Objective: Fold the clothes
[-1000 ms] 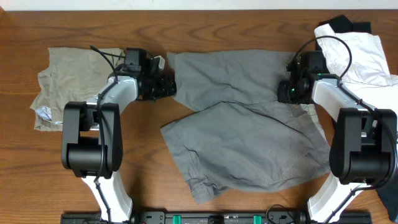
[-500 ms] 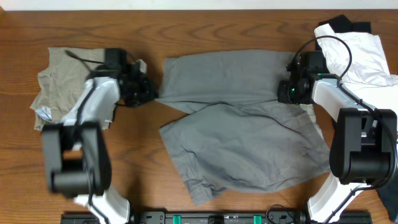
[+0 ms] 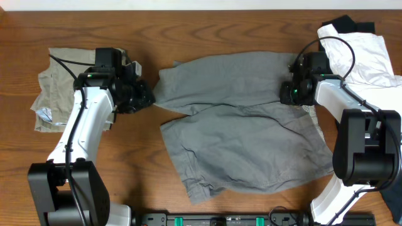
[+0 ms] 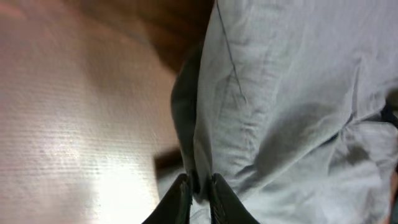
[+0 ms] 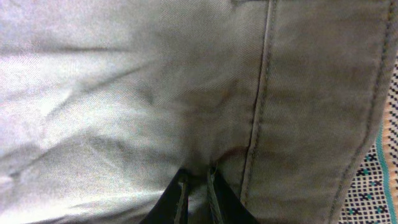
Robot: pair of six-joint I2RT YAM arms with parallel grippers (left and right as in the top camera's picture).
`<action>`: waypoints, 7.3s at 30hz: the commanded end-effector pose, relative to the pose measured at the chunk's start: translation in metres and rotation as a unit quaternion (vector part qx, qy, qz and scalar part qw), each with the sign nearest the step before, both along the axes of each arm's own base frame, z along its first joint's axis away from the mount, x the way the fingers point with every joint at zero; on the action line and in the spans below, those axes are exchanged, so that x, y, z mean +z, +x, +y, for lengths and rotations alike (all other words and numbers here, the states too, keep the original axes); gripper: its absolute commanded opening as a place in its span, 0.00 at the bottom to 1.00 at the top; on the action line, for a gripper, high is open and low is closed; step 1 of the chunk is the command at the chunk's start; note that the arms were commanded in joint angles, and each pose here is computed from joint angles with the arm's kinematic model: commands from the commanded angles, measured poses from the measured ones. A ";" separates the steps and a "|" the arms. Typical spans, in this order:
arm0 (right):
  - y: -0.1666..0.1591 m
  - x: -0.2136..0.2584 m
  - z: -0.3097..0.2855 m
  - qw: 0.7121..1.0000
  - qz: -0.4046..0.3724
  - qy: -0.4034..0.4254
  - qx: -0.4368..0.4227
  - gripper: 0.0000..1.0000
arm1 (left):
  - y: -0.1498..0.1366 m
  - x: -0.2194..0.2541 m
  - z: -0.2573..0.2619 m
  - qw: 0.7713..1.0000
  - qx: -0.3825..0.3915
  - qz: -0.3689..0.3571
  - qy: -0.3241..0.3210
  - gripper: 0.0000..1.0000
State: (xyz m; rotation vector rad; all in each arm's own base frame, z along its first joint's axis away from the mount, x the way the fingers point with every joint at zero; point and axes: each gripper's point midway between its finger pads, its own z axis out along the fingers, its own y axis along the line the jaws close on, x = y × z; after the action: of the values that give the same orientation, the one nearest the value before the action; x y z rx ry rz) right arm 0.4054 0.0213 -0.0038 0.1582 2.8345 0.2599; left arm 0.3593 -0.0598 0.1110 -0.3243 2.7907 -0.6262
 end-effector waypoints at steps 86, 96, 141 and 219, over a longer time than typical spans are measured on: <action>-0.112 0.144 -0.065 0.985 0.069 -0.015 -0.154 0.96 | -0.124 -0.005 -0.034 0.987 -0.074 0.137 0.040 0.98; -0.139 0.072 -0.015 0.986 0.097 0.098 -0.098 0.89 | -0.125 -0.043 -0.071 0.986 -0.108 0.109 -0.068 1.00; -0.057 -0.024 0.025 0.988 -0.090 0.084 -0.095 0.54 | -0.014 -0.124 -0.035 0.998 -0.050 0.034 -0.023 0.87; -0.093 0.092 -0.053 0.992 -0.063 -0.008 -0.111 0.95 | -0.180 -0.106 -0.094 0.881 0.333 0.335 0.025 0.80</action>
State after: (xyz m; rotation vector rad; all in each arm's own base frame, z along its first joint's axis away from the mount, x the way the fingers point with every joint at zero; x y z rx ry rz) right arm 0.3114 -0.0275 0.0867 0.4449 2.6668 0.2113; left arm 0.1746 -0.1679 0.0116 -1.6150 3.0483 -0.4096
